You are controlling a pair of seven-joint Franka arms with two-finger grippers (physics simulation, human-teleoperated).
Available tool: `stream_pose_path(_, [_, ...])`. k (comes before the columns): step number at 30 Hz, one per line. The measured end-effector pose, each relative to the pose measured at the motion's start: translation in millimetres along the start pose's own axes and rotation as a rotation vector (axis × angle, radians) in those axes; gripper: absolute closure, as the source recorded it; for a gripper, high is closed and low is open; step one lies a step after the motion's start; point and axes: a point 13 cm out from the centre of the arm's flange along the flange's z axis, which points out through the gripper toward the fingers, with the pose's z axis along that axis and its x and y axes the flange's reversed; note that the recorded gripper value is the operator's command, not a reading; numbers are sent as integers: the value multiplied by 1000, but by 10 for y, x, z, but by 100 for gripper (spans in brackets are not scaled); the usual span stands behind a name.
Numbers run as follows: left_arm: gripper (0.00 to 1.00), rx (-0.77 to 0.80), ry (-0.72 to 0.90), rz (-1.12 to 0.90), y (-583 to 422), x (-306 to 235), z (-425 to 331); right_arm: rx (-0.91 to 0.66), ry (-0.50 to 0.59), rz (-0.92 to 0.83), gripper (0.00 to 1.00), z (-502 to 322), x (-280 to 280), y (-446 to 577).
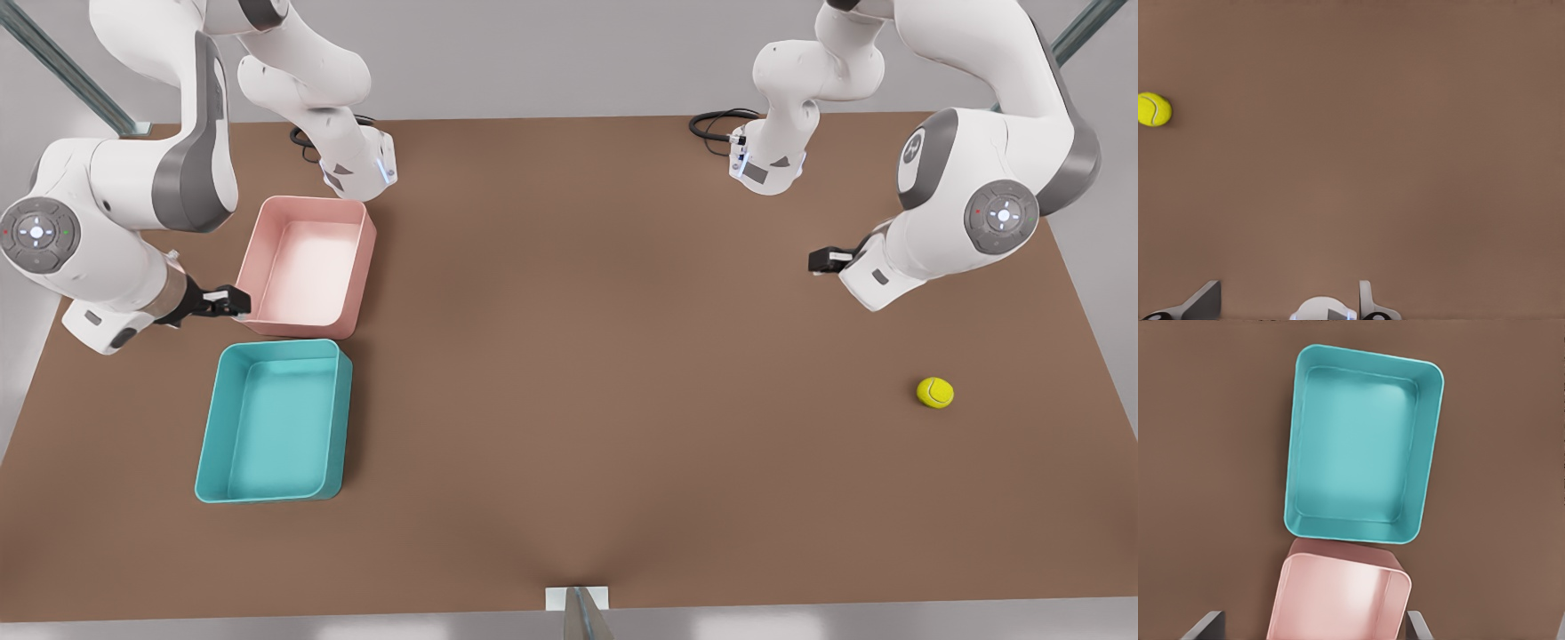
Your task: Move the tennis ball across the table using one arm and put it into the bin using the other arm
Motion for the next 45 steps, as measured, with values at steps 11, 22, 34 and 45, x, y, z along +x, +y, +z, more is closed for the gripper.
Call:
stream_pose_path(11, [79,96,27,-37,1579,-1267,1363,0,-2,14,0,69,-171,40])
stream_pose_path(22, [79,68,-142,455,4315,-1387,2984,-10,20,14,0,85,-181,110])
stream_pose_path(34, [79,-24,-161,1124,4521,-1453,3434,-8,18,21,0,75,-220,95])
stream_pose_path(45, [79,-124,-127,1271,4268,-1544,3545,-8,20,25,0,78,-214,79])
